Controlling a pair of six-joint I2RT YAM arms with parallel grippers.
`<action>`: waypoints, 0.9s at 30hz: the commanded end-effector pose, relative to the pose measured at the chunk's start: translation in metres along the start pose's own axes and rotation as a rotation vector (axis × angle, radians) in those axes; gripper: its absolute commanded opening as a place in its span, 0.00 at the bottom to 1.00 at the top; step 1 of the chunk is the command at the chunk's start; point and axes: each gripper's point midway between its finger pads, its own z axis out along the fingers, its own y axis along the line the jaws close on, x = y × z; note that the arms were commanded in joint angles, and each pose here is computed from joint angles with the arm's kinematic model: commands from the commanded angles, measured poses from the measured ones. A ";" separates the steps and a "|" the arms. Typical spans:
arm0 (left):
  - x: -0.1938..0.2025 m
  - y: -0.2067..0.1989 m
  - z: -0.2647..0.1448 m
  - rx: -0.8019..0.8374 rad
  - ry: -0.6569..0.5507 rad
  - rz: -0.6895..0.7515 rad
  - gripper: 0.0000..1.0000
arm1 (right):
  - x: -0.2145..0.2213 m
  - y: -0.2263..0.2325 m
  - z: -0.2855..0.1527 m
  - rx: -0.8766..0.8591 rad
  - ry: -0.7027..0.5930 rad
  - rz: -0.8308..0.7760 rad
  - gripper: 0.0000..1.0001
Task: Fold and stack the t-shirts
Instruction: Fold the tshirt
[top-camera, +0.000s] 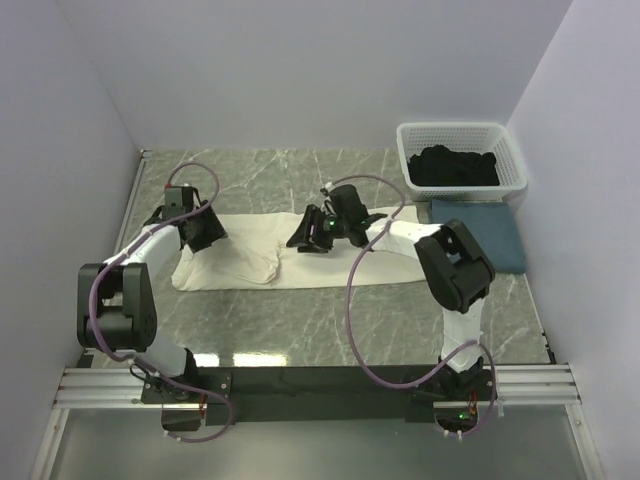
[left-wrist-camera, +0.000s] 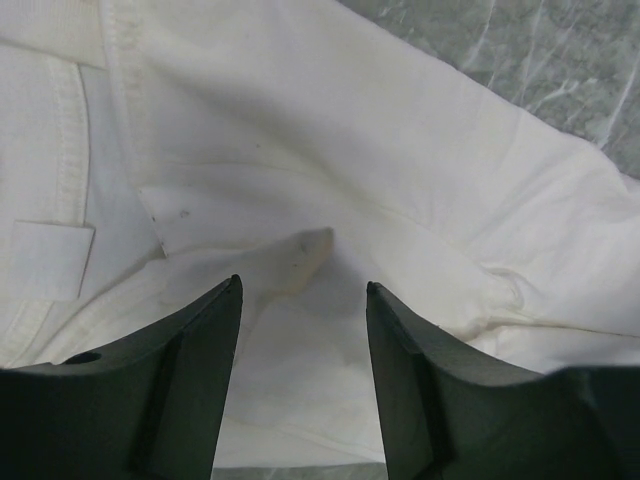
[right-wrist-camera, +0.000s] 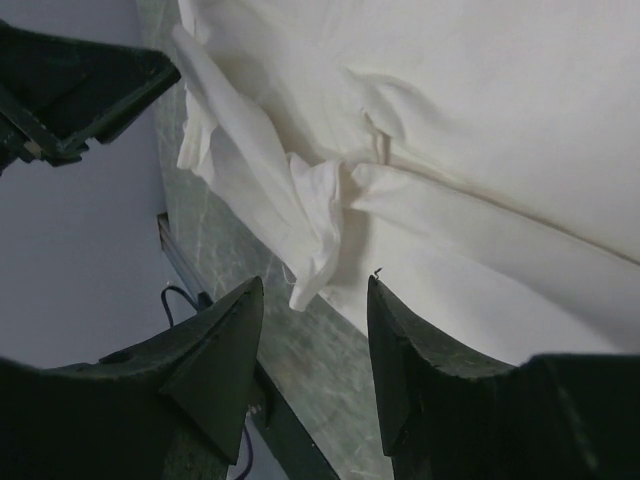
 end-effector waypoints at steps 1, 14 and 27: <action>-0.025 -0.014 0.000 0.036 -0.057 0.038 0.58 | -0.001 0.027 0.015 -0.083 0.011 0.000 0.53; -0.011 -0.022 0.017 0.072 -0.019 0.093 0.53 | 0.020 0.027 0.054 -0.126 0.087 0.004 0.45; -0.014 -0.021 0.024 0.052 -0.024 0.102 0.40 | 0.026 0.024 0.070 -0.132 0.118 0.002 0.36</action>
